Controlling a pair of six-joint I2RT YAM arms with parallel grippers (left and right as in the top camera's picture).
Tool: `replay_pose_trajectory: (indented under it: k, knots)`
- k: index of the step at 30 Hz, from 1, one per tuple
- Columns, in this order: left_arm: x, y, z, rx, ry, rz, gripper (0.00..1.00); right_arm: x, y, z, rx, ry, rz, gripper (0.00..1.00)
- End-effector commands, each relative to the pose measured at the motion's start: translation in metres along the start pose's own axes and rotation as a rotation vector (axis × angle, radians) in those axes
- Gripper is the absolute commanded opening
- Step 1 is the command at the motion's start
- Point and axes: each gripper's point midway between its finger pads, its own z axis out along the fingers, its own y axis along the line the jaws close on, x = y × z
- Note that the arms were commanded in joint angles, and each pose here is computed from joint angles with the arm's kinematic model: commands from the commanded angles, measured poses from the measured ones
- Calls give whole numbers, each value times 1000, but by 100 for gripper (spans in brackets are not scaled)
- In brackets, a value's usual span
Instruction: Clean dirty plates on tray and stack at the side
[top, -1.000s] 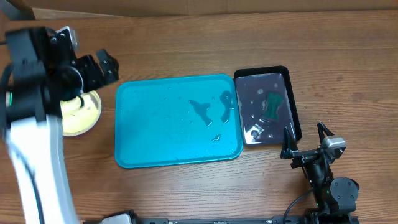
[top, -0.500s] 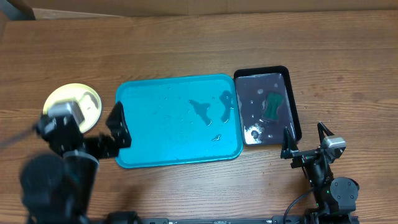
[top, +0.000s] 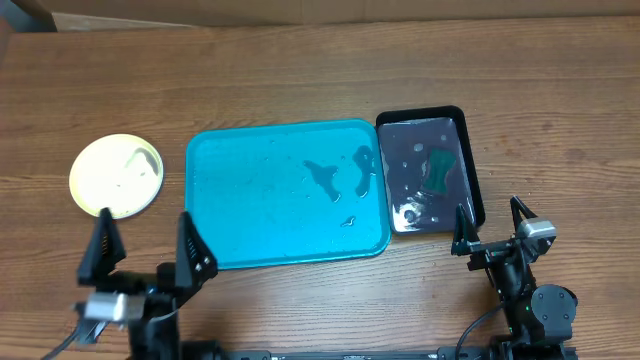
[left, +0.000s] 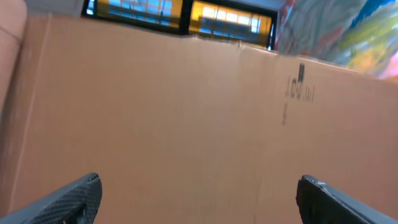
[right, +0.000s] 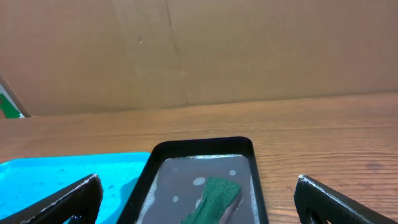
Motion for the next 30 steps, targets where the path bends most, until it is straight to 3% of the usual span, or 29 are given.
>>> replay_pose_trajectory:
  k: [1,8,12,20,23,30]
  knots:
    - [41,5,-2,10,69,-56,100,2,-1,0,1,-1,0,100]
    - [125,26,-16,-45,239,-77,100,2,-1,0,1,-1,0,100]
    - [158,34,-25,-68,309,-81,100,2,-1,0,1,-1,0,100]
    - [223,57,-61,-201,600,-72,100,2,-1,0,1,-1,0,100]
    - [224,58,-61,-178,609,4,100,2,-1,0,1,-1,0,100]
    - [224,58,-61,-177,610,7,100,2,-1,0,1,-1,0,100]
